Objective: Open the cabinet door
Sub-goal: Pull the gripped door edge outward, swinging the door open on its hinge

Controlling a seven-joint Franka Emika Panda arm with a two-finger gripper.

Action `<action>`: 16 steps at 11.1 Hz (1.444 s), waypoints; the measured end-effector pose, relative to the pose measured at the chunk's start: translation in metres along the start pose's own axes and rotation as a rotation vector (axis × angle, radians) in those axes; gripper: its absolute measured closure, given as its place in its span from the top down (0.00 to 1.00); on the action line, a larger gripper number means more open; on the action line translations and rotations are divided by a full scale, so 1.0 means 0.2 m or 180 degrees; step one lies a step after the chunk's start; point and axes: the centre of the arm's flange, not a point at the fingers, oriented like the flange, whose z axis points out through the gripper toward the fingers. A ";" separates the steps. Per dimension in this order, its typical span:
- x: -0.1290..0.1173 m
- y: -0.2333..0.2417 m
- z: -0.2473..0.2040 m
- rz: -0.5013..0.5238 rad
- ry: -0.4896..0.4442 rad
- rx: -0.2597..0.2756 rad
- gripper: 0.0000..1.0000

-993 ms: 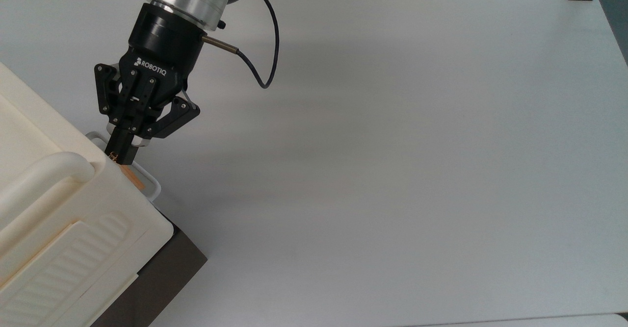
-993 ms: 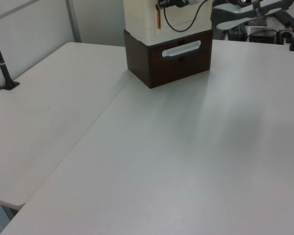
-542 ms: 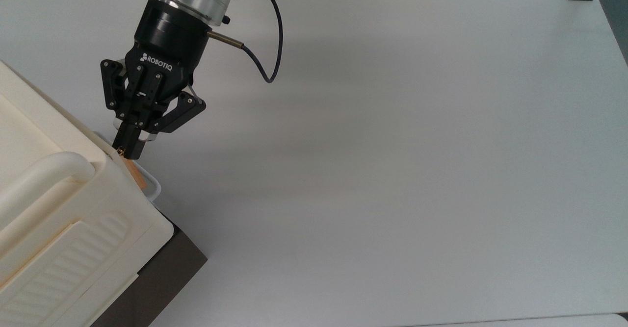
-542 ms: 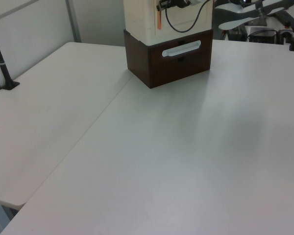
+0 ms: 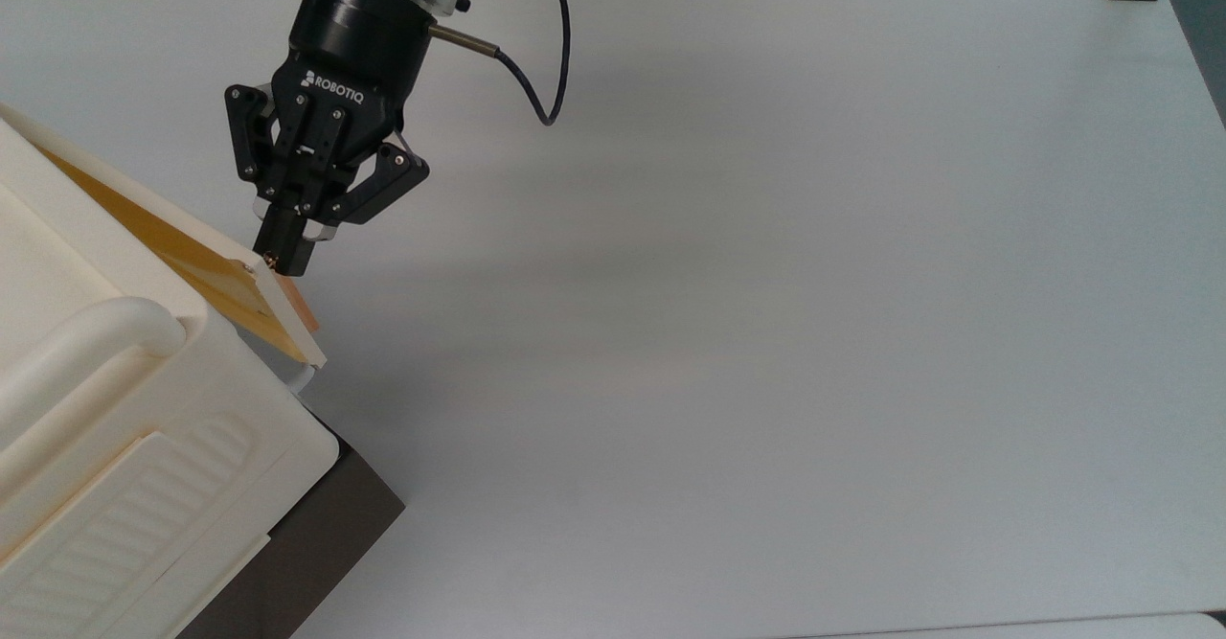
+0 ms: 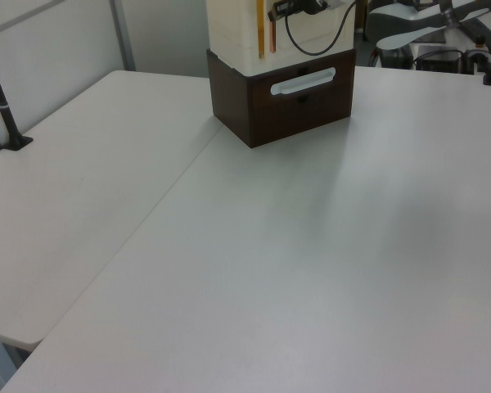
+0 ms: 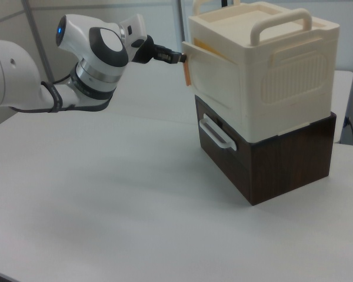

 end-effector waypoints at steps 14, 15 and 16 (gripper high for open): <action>-0.03 0.01 -0.48 0.1226 -0.1198 -0.0570 1.00; 0.08 0.02 -0.50 0.1470 -0.1332 -0.0602 1.00; 0.18 0.02 -0.50 0.1633 -0.1395 -0.0583 1.00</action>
